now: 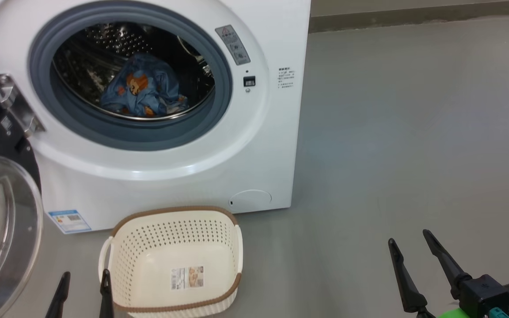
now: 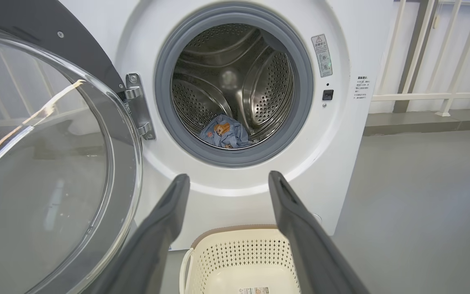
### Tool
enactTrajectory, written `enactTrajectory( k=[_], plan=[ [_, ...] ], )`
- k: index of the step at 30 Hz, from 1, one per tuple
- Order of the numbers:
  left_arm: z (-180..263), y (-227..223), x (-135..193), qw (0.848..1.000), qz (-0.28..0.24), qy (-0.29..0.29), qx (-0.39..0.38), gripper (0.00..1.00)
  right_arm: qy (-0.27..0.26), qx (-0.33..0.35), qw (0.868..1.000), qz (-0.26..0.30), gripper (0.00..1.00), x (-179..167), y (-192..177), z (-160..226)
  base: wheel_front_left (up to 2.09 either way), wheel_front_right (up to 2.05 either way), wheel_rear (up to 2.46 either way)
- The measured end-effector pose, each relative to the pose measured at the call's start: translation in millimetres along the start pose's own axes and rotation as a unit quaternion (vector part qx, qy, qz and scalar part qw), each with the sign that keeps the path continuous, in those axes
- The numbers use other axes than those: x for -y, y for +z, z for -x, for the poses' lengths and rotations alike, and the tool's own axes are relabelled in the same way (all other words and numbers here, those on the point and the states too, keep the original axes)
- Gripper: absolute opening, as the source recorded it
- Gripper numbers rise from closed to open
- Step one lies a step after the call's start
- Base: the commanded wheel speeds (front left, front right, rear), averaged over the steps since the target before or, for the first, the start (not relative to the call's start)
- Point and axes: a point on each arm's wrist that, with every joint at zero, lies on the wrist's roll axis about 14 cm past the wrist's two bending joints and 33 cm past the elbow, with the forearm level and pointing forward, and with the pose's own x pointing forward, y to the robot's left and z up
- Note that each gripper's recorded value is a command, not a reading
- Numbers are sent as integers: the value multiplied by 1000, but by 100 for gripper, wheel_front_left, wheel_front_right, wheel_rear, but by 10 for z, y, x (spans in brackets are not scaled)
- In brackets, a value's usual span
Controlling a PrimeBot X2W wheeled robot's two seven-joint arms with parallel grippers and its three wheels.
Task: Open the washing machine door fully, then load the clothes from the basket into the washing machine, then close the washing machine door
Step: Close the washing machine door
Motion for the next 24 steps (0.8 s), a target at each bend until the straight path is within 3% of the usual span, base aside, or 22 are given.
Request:
enactTrajectory(
  k=[9, 24],
  plan=[
    [9, -11, -22, 1000, -6, 1, -1, 100, 2, 0, 1000, 0, 100, -11, 1, -7, -101, 101, 0],
    [17, 0, -31, 1000, -8, -2, 1, 100, 3, 1, 1000, 0, 100, -17, 4, -10, -4, 4, 0]
  ],
)
